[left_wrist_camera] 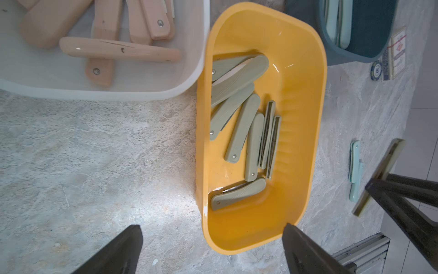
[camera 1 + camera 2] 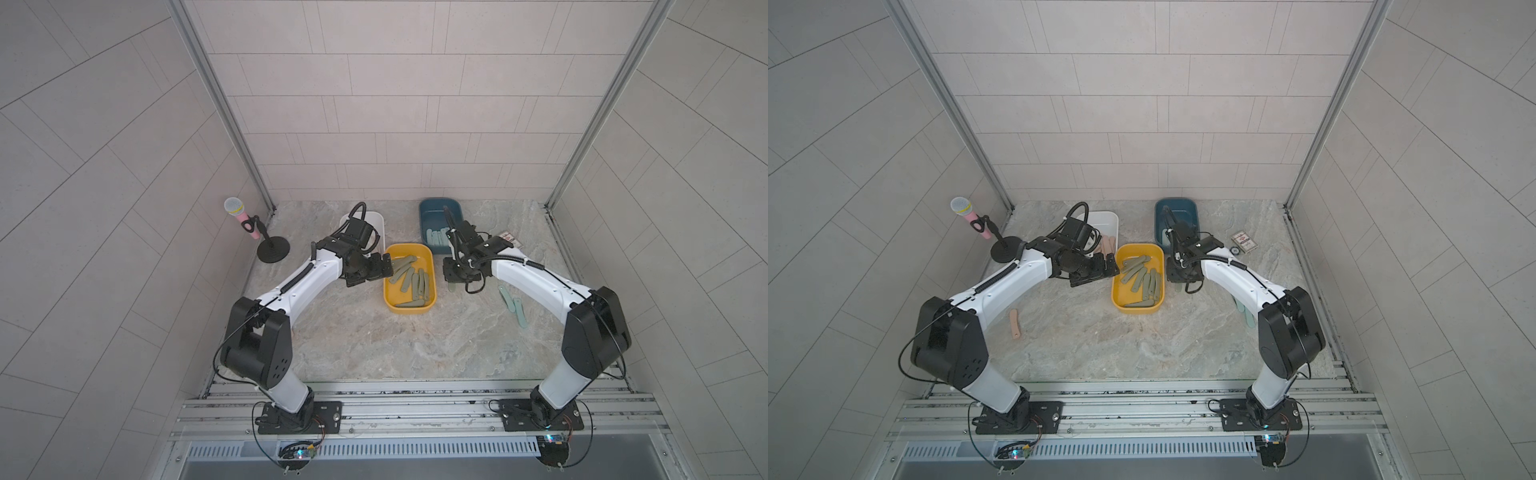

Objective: Place the fruit knives into the storage box by color
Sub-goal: Place the fruit knife in the storage box, then pick up the fruit knife from the center of the board.

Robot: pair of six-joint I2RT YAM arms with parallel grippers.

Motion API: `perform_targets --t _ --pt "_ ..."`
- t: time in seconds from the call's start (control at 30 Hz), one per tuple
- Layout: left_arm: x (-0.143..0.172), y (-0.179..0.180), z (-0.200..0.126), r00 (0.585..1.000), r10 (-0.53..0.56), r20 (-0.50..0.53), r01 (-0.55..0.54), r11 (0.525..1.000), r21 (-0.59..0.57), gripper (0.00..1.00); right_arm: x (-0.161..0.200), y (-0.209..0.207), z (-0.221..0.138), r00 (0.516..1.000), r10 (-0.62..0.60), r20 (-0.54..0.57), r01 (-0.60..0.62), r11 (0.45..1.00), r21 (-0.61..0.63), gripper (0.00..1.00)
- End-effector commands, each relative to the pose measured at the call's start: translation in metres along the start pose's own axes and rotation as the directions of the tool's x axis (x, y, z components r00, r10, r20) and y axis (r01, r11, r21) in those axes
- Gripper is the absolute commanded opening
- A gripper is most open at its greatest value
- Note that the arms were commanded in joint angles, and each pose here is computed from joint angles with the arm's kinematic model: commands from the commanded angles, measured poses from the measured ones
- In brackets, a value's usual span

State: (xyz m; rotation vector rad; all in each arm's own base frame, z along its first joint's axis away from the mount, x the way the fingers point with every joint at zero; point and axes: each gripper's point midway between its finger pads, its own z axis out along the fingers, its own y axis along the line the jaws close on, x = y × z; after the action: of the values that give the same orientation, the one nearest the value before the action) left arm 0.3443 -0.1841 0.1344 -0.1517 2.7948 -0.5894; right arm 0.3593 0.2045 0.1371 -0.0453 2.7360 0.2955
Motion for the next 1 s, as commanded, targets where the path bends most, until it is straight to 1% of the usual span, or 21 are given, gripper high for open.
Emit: perform_targets --t 0.0,0.2,0.3,0.37,0.47,0.53,0.6,0.67,0.73,0.83,0.9,0.97 --pt "-0.003 0.003 0.002 1.000 0.000 -0.029 -0.001 1.000 -0.002 0.99 0.010 0.026 0.013 0.997 -0.024 -0.073 0.022 1.000 -0.020 0.16" --pt "-0.006 0.008 0.004 0.999 -0.009 -0.032 0.009 1.000 -0.011 0.99 0.013 0.049 0.042 0.994 -0.042 -0.096 0.036 0.997 -0.064 0.17" --pt "-0.003 0.005 0.003 0.999 -0.005 -0.040 0.006 1.000 0.008 0.99 0.013 0.057 0.053 0.993 -0.043 -0.108 0.032 0.995 -0.097 0.22" --pt "0.000 0.005 0.001 0.999 -0.002 -0.041 0.003 1.000 0.015 0.99 0.011 0.066 0.048 0.994 -0.057 -0.096 0.045 0.991 -0.126 0.28" --pt "0.005 0.004 -0.002 0.999 0.000 -0.039 0.001 1.000 0.030 1.00 0.006 0.073 0.031 0.996 -0.076 -0.053 0.067 0.985 -0.158 0.37" --pt "0.010 -0.002 -0.006 0.999 -0.006 -0.046 0.009 0.998 0.063 1.00 0.007 0.071 0.019 0.996 -0.080 -0.029 0.074 0.984 -0.163 0.39" --pt "0.015 -0.015 -0.014 0.999 0.017 -0.031 -0.015 0.996 0.087 1.00 0.008 0.061 0.004 0.997 -0.074 0.000 0.073 0.986 -0.151 0.40" --pt "0.023 -0.030 -0.020 0.999 0.044 -0.015 -0.042 0.994 0.105 1.00 0.008 0.045 -0.011 0.998 -0.056 0.035 0.060 0.990 -0.127 0.40" --pt "0.033 -0.048 -0.020 0.997 0.072 -0.011 -0.070 0.989 0.127 1.00 0.012 0.015 -0.021 0.998 -0.021 0.066 0.026 0.997 -0.075 0.40" --pt "0.053 -0.075 -0.015 0.991 0.131 -0.020 -0.126 0.980 0.154 1.00 0.025 -0.051 -0.027 0.993 0.085 0.085 -0.087 0.996 0.016 0.40" --pt "0.066 -0.097 -0.005 0.987 0.156 -0.033 -0.148 0.971 0.191 1.00 0.037 -0.101 -0.026 0.979 0.169 0.114 -0.179 0.981 0.078 0.40" --pt "0.080 -0.118 0.010 0.981 0.184 -0.059 -0.166 0.960 0.226 1.00 0.045 -0.139 -0.021 0.966 0.225 0.131 -0.241 0.962 0.124 0.40"
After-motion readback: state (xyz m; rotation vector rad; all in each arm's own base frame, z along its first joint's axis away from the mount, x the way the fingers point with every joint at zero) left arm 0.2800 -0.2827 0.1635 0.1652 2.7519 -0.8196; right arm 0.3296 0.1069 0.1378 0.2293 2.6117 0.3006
